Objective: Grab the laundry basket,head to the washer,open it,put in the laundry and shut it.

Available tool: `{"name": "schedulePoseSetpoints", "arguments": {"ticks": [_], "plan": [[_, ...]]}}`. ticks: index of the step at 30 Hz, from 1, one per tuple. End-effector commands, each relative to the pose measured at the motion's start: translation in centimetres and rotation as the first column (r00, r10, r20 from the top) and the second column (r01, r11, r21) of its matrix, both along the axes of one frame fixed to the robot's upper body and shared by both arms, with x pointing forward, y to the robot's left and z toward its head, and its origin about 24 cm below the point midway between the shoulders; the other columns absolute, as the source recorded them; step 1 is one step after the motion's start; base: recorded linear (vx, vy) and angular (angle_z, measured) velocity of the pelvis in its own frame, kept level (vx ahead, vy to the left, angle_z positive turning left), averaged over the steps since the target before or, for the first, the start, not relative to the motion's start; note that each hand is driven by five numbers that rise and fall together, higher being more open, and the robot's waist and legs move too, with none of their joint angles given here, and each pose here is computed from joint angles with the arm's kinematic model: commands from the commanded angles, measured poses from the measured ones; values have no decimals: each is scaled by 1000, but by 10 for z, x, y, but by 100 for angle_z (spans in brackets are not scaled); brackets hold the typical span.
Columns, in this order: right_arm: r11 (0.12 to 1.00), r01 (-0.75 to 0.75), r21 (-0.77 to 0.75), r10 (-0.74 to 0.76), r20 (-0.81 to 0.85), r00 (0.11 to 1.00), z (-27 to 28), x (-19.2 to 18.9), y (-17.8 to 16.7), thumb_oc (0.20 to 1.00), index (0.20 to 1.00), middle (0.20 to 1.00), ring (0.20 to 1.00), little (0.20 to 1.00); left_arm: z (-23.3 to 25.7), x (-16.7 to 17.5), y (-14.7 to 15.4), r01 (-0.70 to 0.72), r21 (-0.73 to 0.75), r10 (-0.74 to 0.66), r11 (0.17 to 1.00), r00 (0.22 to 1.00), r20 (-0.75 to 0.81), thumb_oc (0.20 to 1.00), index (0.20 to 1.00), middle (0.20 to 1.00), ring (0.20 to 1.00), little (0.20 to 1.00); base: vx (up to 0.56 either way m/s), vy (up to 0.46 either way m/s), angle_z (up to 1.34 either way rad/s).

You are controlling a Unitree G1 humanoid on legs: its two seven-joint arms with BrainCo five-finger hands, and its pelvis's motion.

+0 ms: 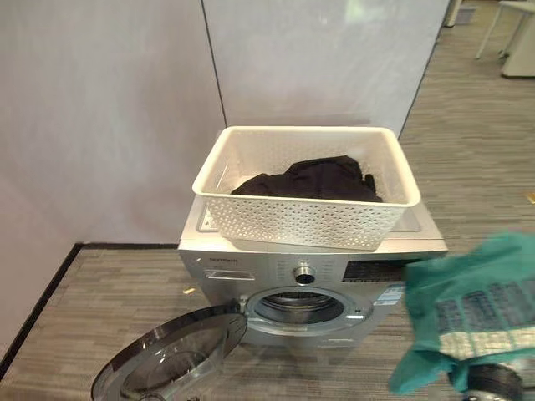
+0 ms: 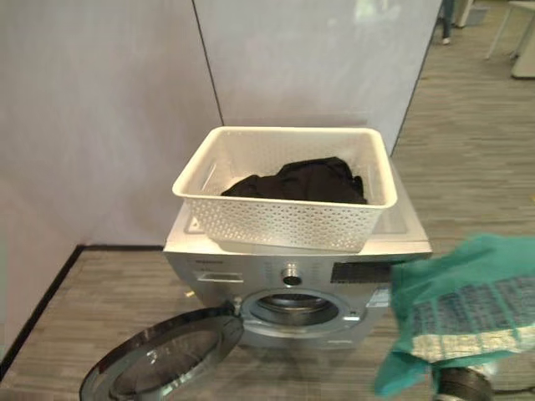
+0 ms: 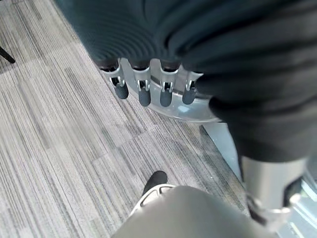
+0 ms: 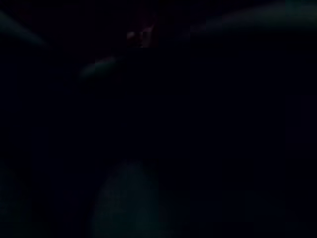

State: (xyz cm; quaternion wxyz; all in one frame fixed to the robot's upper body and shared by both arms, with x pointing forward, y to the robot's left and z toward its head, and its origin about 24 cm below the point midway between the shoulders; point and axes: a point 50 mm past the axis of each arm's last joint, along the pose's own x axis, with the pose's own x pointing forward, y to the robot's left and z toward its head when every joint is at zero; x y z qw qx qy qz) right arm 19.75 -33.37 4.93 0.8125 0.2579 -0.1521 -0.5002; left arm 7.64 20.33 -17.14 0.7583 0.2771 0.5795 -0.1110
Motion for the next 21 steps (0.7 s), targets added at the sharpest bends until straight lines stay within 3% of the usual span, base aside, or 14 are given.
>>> {"name": "schedulePoseSetpoints", "arguments": {"ticks": [1, 2, 5, 6, 8, 10, 16, 21], "plan": [[998, -61, 8, 61, 61, 996, -4, -5, -1, 200, 200, 200, 200, 200, -4, -15, -10, -11, -21, 10, 1000, 998, -55, 1000, 1000, 1000, 1000, 1000, -37, -2, 15], [974, -206, 92, 204, 37, 978, -27, -4, 28, 200, 200, 200, 200, 200, -5, -16, -10, -65, -33, 63, 997, 996, -63, 1000, 1000, 1000, 1000, 1000, -34, 1, -3], [943, -283, 175, 283, 23, 959, -47, -8, 48, 200, 200, 200, 200, 200, -5, -22, -9, -115, -39, 112, 993, 991, -75, 1000, 1000, 1000, 1000, 1000, 11, -10, -20], [879, -391, 271, 408, -5, 913, -69, -15, 75, 200, 200, 200, 200, 200, -6, -26, -10, -147, -56, 142, 988, 986, -88, 1000, 1000, 1000, 1000, 1000, 2, -22, -10], [879, -392, 272, 409, -5, 913, -70, -15, 75, 200, 200, 200, 200, 200, -6, -27, -10, -148, -56, 142, 987, 986, -89, 1000, 1000, 1000, 1000, 1000, 3, -10, 4], [797, -472, 377, 516, -16, 857, -93, -29, 98, 200, 200, 200, 200, 200, -7, -35, -9, -135, -59, 127, 989, 985, -114, 1000, 1000, 1000, 1000, 1000, 10, -33, 19], [693, -439, 572, 623, -169, 764, -148, -57, 115, 200, 200, 200, 200, 200, -6, -43, 0, -141, -49, 134, 989, 983, -128, 1000, 1000, 1000, 1000, 1000, 6, -12, 15], [632, -465, 620, 690, -176, 702, -158, -57, 129, 200, 200, 200, 200, 200, -4, -35, 5, -180, -53, 176, 982, 981, -76, 1000, 1000, 1000, 1000, 1000, -27, -2, 0]]}}
